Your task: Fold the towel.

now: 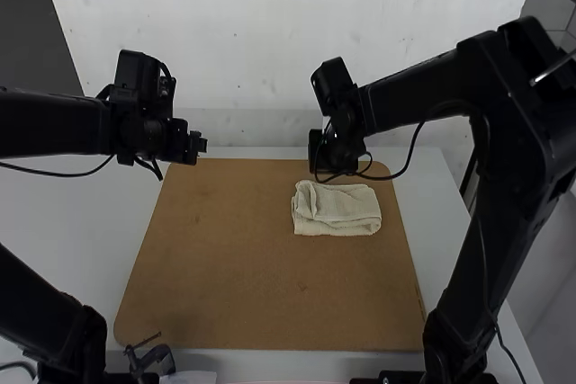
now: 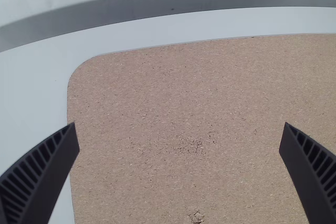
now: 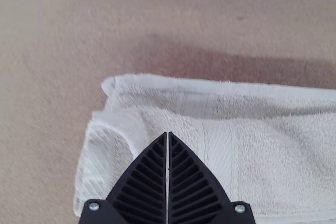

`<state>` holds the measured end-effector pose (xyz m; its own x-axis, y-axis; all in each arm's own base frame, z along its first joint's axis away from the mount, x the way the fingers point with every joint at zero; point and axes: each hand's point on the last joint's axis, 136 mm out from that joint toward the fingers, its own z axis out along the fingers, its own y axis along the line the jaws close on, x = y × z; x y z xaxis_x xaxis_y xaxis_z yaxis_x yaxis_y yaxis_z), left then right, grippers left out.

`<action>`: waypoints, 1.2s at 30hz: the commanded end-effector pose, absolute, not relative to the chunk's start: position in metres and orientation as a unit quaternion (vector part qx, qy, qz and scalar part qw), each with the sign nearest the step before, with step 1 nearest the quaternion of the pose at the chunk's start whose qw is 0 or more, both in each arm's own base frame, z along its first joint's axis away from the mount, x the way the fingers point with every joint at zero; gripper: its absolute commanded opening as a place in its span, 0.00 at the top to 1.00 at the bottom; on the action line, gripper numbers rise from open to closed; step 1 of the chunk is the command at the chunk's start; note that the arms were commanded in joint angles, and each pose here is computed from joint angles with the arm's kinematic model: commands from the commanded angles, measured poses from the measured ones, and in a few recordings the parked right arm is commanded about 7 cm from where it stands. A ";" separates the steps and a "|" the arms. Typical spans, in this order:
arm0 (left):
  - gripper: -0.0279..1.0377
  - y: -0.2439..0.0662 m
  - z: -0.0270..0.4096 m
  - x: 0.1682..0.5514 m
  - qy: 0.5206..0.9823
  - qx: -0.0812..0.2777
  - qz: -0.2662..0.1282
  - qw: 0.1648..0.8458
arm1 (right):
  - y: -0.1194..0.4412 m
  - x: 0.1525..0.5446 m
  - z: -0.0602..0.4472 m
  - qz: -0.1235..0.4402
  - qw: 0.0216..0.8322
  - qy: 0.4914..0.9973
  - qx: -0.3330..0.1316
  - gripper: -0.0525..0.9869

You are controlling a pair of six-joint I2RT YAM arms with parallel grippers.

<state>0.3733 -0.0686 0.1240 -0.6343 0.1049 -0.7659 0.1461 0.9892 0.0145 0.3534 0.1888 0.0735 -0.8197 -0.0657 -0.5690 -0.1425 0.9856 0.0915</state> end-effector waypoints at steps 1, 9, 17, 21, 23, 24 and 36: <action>0.05 -0.069 0.130 0.373 0.898 0.074 -0.027 0.432 | 0.190 0.337 0.045 0.041 0.264 0.961 -0.077 0.94; 0.05 -0.069 0.127 0.371 0.900 0.073 -0.027 0.430 | 0.224 0.329 0.036 0.049 0.263 0.958 -0.108 0.94; 0.05 -0.068 0.127 0.372 0.899 0.072 -0.026 0.431 | 0.248 0.323 0.023 0.046 0.252 0.958 -0.129 0.94; 0.05 -0.067 0.127 0.372 0.899 0.071 -0.026 0.431 | 0.250 0.320 0.015 0.042 0.245 0.959 -0.134 0.93; 0.05 -0.067 0.126 0.372 0.900 0.071 -0.026 0.430 | 0.250 0.320 0.014 0.040 0.244 0.960 -0.134 0.93; 0.05 -0.067 0.126 0.372 0.899 0.071 -0.026 0.431 | 0.250 0.321 0.015 0.041 0.245 0.959 -0.134 0.93; 0.05 -0.070 0.137 0.372 0.891 0.075 -0.039 0.445 | 0.214 0.354 0.093 0.074 0.325 0.939 -0.085 0.75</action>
